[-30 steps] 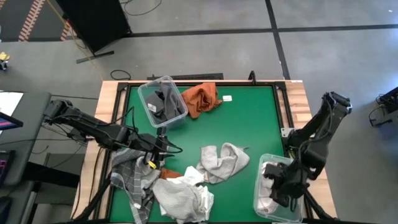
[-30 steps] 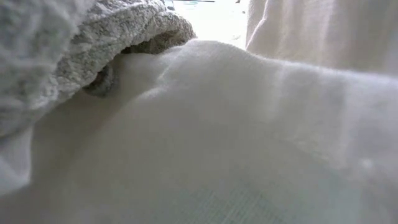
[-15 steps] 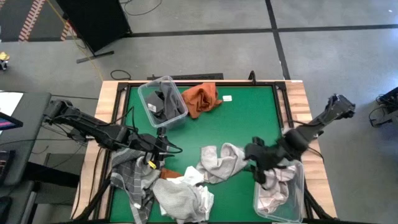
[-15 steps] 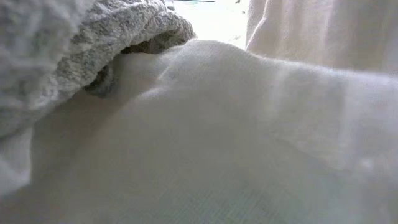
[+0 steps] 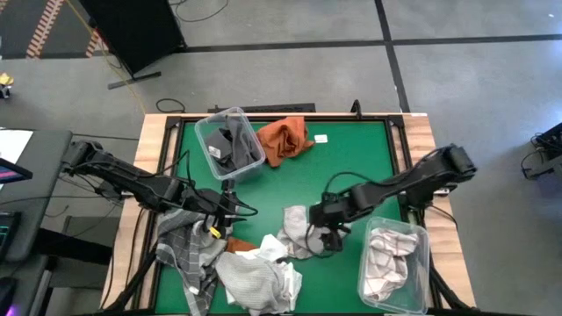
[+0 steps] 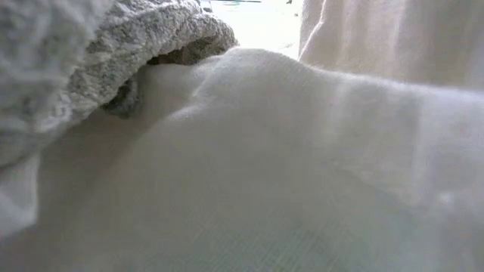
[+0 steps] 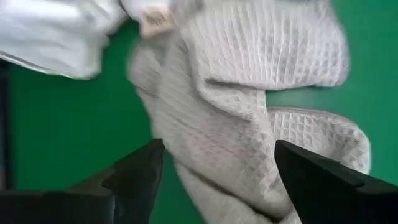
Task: Sort towels by color in basket
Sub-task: Put the light gray towel into the bottom transparent bin
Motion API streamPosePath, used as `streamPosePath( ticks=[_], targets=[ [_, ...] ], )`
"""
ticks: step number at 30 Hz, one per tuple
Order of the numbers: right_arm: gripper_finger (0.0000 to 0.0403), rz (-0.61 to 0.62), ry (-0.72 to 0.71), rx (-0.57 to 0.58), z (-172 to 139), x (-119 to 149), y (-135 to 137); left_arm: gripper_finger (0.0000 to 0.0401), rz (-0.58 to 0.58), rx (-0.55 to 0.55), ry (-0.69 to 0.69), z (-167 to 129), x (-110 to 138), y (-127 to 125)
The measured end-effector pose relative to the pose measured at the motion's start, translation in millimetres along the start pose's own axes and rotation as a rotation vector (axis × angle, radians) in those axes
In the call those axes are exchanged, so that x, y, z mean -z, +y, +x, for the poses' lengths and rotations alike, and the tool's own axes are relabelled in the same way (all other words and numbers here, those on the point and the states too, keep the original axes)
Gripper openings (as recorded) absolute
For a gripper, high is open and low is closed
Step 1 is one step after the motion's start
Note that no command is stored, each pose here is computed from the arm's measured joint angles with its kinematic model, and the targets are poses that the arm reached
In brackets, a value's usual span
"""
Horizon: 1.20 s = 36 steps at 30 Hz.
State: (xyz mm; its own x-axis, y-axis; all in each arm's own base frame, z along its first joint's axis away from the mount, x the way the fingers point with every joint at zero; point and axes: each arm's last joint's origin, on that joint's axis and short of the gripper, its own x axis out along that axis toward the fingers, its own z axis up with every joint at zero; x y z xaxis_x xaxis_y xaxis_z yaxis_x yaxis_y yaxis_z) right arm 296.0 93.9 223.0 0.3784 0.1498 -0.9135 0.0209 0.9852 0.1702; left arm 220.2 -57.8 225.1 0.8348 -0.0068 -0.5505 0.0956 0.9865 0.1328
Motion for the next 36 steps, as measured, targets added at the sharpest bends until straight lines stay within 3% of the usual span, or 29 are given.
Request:
streamPosePath(
  ticks=[10, 16, 22, 29, 36],
  targets=[
    [0.0343, -0.048, 0.177, 0.035, 73.0, 4.8, -2.5, 0.0183, 0.0, 0.0, -0.001, 0.0, -0.1, 0.0],
    [0.0319, -0.04, 0.234, 0.079, 93.3, 8.2, -7.5, 0.0183, 0.0, 0.0, 0.0, 0.0, 0.1, 0.0],
    [0.0226, -0.081, 0.201, 0.167, 93.3, 9.7, -5.1, 0.0183, 0.0, 0.0, 0.0, 0.0, 0.1, -0.1],
    [0.0036, -0.118, 0.187, 0.175, 95.4, 7.8, -6.9, 0.0183, 0.0, 0.0, 0.0, 0.0, 0.1, 0.0],
    [0.0034, -0.132, 0.169, 0.171, 91.4, 1.3, -4.9, 0.0183, -0.006, 0.0, 0.0, 0.0, 0.1, 0.0]
  ],
)
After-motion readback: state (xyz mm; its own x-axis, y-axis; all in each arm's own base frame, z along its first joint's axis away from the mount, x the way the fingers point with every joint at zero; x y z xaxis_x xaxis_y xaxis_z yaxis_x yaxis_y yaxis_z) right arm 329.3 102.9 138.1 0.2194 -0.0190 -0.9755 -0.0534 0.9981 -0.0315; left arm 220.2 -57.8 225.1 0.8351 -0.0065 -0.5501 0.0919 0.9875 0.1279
